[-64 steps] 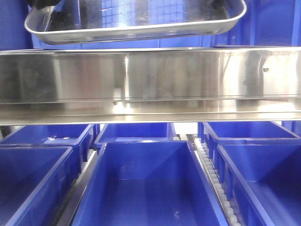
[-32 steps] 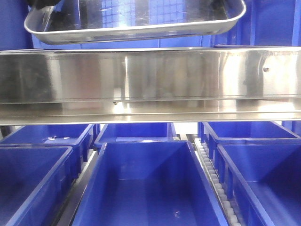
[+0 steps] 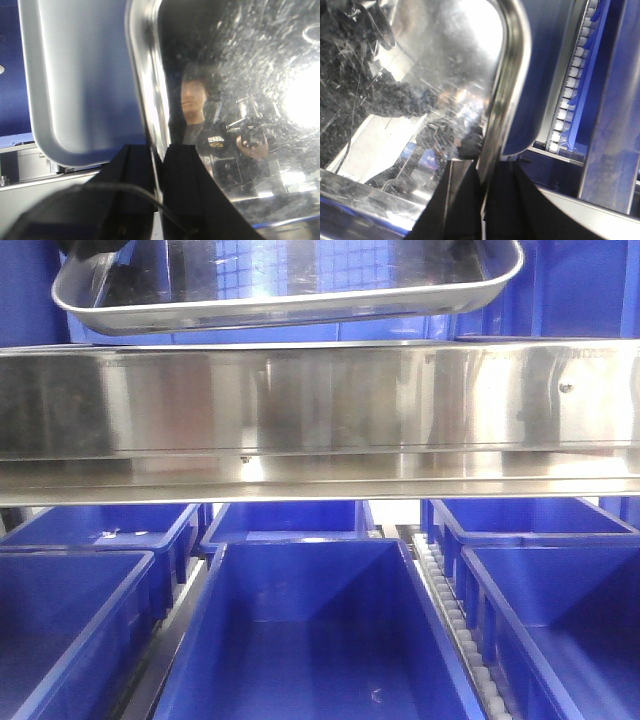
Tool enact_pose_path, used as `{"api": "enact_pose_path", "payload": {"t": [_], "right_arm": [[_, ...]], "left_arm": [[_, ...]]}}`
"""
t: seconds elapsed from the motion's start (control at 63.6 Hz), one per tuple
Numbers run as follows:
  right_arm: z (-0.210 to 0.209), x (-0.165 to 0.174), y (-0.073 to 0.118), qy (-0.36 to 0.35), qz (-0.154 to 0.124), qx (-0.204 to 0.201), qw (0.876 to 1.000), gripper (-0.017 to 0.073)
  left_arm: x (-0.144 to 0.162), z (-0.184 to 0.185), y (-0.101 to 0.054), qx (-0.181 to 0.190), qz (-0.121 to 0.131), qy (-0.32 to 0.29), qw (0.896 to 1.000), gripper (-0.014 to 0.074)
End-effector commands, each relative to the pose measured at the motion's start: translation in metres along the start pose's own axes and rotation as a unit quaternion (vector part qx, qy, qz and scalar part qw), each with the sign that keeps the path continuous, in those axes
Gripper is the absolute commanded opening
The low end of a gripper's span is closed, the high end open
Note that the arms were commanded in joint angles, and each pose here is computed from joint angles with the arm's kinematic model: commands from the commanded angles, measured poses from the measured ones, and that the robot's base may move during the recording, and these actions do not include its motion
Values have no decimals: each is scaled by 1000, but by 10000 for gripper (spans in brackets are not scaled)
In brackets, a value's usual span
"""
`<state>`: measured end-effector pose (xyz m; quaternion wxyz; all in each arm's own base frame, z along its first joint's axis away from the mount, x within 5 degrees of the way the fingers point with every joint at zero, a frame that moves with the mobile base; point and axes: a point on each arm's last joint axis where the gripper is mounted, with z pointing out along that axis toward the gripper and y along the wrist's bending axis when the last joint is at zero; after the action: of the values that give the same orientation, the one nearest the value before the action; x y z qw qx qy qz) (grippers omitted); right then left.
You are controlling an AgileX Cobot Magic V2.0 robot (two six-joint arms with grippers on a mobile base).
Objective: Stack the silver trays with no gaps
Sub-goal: 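Position the held tray above the larger tray on the shelf, then lower the silver tray with both grippers onto the larger tray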
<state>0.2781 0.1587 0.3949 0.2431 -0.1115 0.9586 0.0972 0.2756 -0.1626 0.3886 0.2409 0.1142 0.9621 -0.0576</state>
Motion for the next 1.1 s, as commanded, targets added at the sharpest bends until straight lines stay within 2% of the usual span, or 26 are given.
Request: {"api": "enact_pose_path", "payload": {"t": [0.0,0.157,0.393,0.503,0.676,0.88,1.006,1.084], "right_arm": [[-30,-5,2,-71,-12,-17,997,57],[-31,-4,3,-64,-10,-22,998,57],[-47,-14,4,-97,-6,-31,995,57],[-50,-27,-1,-114,6,-31,993,57],[-34,-50,-6,-110,24,-28,993,57],[13,-64,-5,-69,26,-17,997,58],[41,-69,-7,-53,29,-12,998,58],[51,-72,-9,-51,32,-9,998,70]], "left_arm": [[0,-24,1,8,12,-31,999,-48],[-3,-28,0,14,12,-38,999,-48],[-20,-58,3,10,13,-102,995,-48],[-31,-61,4,-2,12,-119,993,-48],[-48,-37,17,-16,-9,-101,995,-48],[-61,4,39,-25,-40,-63,997,-48],[-67,27,45,-12,-48,-45,998,-46],[-69,39,47,-13,-41,-31,999,-43]]}}
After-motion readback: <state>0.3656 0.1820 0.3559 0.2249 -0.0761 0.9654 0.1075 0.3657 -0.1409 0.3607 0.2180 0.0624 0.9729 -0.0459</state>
